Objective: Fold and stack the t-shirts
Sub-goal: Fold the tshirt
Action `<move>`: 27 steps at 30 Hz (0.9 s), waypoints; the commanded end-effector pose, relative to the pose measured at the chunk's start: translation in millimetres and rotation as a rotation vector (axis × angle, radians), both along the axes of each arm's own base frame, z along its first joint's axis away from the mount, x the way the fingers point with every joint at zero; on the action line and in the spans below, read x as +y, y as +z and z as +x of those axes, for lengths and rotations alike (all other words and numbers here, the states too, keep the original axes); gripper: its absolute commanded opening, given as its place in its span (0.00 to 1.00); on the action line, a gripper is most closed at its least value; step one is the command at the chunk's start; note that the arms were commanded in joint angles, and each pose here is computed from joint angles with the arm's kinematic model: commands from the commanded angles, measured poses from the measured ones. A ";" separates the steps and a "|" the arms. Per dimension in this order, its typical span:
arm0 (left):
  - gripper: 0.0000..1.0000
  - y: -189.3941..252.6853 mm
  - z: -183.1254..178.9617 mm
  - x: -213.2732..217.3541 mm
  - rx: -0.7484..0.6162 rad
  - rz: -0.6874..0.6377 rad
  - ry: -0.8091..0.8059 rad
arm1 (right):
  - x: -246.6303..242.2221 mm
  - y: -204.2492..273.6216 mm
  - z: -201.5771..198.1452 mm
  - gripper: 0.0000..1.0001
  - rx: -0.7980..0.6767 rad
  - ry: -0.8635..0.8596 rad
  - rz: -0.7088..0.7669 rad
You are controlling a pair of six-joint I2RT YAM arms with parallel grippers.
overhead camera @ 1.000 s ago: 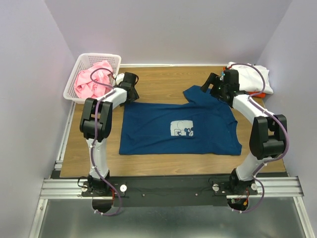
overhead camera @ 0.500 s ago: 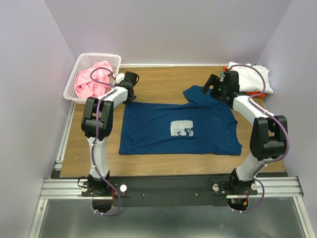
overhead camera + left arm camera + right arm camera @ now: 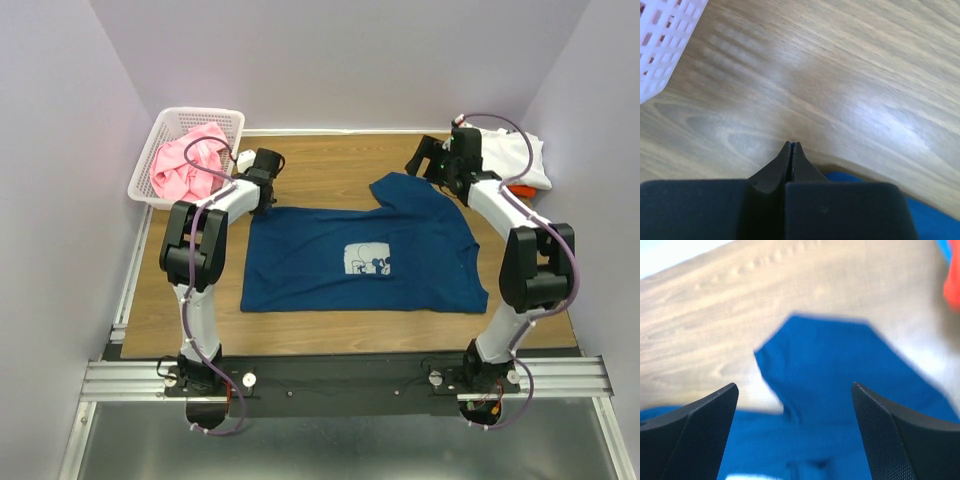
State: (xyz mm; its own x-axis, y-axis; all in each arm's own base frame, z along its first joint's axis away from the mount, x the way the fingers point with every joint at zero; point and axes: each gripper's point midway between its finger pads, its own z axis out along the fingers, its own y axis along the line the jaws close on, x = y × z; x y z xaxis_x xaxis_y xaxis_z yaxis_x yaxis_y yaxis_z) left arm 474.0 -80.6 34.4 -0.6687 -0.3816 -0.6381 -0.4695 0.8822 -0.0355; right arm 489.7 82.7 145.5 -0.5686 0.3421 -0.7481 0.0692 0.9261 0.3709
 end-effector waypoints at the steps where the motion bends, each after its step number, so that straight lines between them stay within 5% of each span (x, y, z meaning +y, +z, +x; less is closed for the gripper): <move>1: 0.00 42.5 7.6 -5.7 -0.114 0.021 -0.032 | -5.9 2.2 38.0 1.00 -0.047 0.032 -0.114; 14: 0.00 43.0 2.5 -9.8 -0.125 0.007 -0.068 | 32.7 -60.1 133.7 0.98 -0.067 0.220 -0.353; 27: 0.00 35.3 -2.8 -10.1 -0.114 0.005 -0.077 | 37.8 -133.7 103.1 0.86 0.109 0.251 -0.388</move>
State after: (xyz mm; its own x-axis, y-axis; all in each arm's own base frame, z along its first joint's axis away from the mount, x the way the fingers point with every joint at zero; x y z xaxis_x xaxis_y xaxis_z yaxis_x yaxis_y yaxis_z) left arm 465.9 -89.3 49.1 -0.6569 -0.3229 -0.6813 -0.4005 0.9151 -0.0475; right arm 610.5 125.7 34.7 -0.6312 -0.0739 -0.7721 -0.1740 0.9836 0.0481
